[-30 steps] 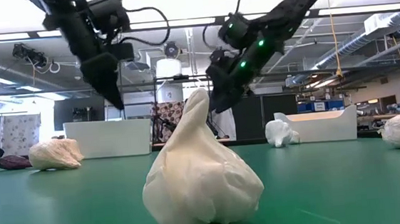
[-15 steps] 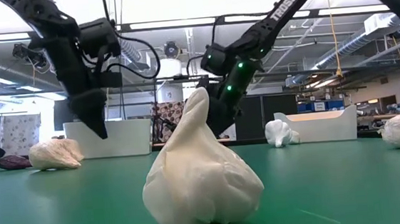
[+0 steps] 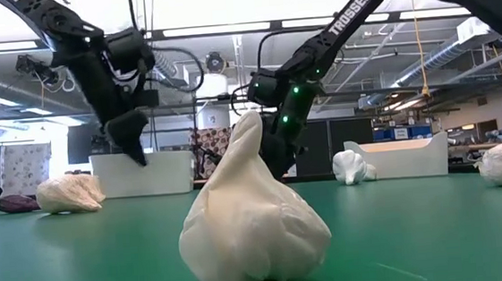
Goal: Sort produce into baskets
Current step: Put the top violet eggplant into the left white bin, then put the right violet eggplant into the left white bin
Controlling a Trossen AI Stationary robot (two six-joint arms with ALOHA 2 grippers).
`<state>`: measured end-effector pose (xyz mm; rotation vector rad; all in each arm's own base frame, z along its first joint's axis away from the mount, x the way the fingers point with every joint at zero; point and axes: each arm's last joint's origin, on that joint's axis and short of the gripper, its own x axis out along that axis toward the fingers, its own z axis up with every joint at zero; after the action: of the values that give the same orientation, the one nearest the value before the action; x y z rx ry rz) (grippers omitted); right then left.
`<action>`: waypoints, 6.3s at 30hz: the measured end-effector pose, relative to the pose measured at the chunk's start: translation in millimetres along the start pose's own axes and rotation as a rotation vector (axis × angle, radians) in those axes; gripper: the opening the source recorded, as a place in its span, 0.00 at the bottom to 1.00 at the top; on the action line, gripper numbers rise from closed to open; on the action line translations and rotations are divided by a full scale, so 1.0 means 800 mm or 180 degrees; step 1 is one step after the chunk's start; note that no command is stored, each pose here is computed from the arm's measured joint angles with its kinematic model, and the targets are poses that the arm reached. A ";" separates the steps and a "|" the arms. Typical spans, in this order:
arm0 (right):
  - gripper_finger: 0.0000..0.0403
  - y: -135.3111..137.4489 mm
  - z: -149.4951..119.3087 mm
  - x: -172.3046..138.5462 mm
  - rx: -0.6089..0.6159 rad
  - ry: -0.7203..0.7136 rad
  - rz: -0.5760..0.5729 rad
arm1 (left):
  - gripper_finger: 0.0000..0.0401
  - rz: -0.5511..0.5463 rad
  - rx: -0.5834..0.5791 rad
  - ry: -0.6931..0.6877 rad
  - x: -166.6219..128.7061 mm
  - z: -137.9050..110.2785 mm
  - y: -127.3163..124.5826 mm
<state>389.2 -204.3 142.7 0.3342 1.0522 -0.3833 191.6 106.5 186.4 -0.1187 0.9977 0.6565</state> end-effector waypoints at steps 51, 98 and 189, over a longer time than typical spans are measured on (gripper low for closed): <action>0.42 0.223 -0.015 -0.132 -0.0669 -0.1194 -0.1340 | 0.11 -0.1206 -0.0588 -0.1193 -0.023 0.052 0.002; 0.50 0.347 -0.171 -0.049 -0.0426 -0.0800 0.0237 | 0.48 -0.1662 0.0659 -0.1622 -0.065 0.010 -0.104; 0.54 0.291 -0.128 0.013 -0.0487 -0.1371 -0.0629 | 0.25 -0.0130 -0.0326 -0.1296 0.023 -0.001 -0.065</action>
<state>421.5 45.5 106.2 0.0055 0.6865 -0.5219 227.3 73.0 160.8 -0.0901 0.5689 0.6618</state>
